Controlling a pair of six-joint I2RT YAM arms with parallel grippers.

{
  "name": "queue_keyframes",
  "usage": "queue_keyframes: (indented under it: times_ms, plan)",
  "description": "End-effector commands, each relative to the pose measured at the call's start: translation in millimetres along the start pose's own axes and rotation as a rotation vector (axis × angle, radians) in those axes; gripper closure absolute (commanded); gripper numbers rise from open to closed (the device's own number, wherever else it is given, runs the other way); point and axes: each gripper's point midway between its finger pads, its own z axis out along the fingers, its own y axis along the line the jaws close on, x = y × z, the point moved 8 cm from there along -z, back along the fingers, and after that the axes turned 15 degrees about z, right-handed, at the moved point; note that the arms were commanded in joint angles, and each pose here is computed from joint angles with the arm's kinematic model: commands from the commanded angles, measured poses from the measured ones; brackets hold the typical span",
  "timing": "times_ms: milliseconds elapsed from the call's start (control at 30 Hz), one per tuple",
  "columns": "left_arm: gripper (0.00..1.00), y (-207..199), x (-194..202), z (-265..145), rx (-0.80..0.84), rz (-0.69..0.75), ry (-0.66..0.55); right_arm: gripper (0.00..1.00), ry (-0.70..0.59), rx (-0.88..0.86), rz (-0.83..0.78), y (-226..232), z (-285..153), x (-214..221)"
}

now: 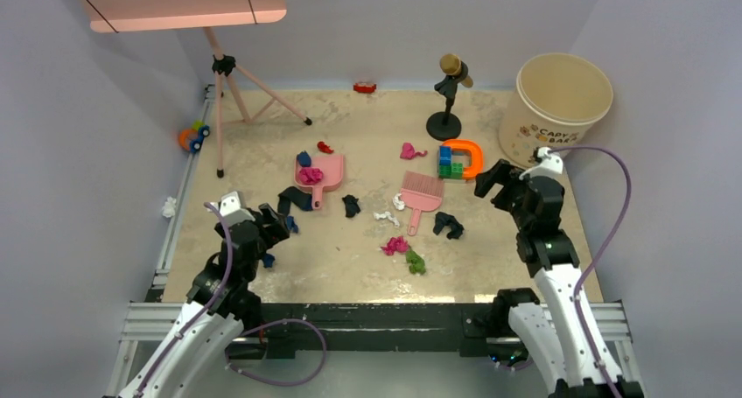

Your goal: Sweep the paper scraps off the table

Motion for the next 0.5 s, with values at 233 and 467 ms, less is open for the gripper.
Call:
queue_keyframes:
  times_ms: [233,467]
  plan:
    - [0.12,-38.2,-17.1,1.6,0.352,0.086,-0.096,0.06,0.163,-0.033,-0.107,69.4,28.4,54.3]
    - [0.11,-59.5,-26.4,27.9,0.281,0.199,0.137,0.06,0.140,-0.027,-0.166,67.4,34.8,59.6]
